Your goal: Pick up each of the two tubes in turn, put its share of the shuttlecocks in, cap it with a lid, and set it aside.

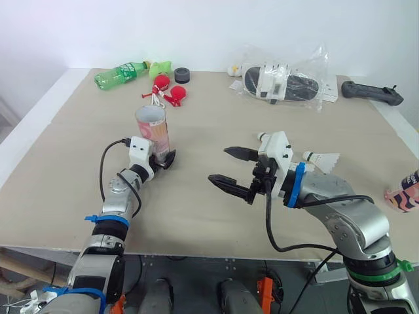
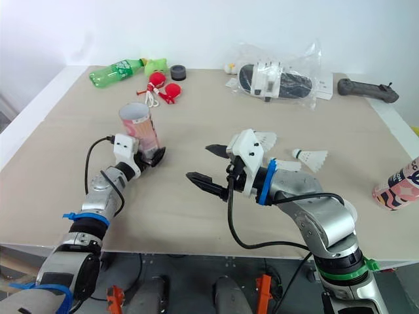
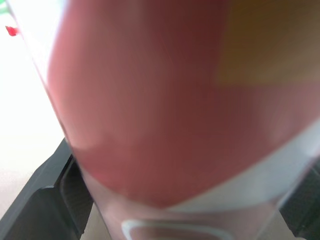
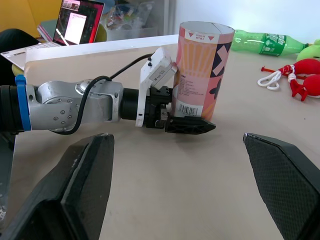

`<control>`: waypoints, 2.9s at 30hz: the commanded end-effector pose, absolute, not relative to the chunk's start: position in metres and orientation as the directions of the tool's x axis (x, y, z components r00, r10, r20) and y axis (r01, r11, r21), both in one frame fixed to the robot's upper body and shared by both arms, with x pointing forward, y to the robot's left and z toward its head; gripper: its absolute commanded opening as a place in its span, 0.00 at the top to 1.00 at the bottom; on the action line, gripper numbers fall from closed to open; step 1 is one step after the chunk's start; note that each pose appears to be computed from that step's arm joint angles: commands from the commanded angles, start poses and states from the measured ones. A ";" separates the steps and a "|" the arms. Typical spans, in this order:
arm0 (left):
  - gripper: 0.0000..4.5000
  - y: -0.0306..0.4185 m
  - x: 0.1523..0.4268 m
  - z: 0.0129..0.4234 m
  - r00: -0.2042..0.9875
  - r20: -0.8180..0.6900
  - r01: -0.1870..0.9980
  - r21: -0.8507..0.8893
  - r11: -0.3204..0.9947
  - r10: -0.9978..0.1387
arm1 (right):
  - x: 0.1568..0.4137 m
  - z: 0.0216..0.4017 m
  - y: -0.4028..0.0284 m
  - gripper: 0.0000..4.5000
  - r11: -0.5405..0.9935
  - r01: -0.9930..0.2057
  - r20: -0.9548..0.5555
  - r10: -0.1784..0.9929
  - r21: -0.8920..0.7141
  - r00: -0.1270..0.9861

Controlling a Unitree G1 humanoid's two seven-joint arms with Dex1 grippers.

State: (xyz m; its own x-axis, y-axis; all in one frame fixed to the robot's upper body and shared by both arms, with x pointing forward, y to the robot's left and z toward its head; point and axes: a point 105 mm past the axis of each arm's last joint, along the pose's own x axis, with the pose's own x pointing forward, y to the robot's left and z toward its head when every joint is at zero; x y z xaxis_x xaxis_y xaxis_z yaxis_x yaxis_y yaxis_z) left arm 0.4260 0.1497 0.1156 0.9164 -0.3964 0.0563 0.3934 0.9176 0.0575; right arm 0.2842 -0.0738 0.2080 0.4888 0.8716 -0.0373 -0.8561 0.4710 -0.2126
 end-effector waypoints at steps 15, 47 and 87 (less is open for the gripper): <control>0.36 0.153 0.407 0.164 0.766 0.113 0.606 0.204 0.769 -0.633 | 0.293 0.228 -0.116 0.00 0.721 -0.669 0.144 0.692 -0.178 0.707; 0.36 0.145 0.326 0.139 0.177 -0.772 0.953 0.289 -0.088 -0.611 | 0.327 0.122 -0.220 0.00 0.970 -0.231 -0.098 0.223 -0.077 0.970; 0.36 0.133 0.321 0.125 0.145 -0.756 0.964 0.255 -0.082 -0.639 | 0.273 0.227 -0.044 0.99 0.171 -0.822 -0.278 0.887 -0.543 0.369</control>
State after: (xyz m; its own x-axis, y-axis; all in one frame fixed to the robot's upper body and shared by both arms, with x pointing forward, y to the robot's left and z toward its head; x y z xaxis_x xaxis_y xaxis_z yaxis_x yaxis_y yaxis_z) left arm 0.3269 0.1367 0.1370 0.1862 -0.6427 -0.7432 0.9522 -0.0684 0.2978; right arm 0.2758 -0.0480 0.2236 0.3785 0.8837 -0.2753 -0.8375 0.2003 -0.5084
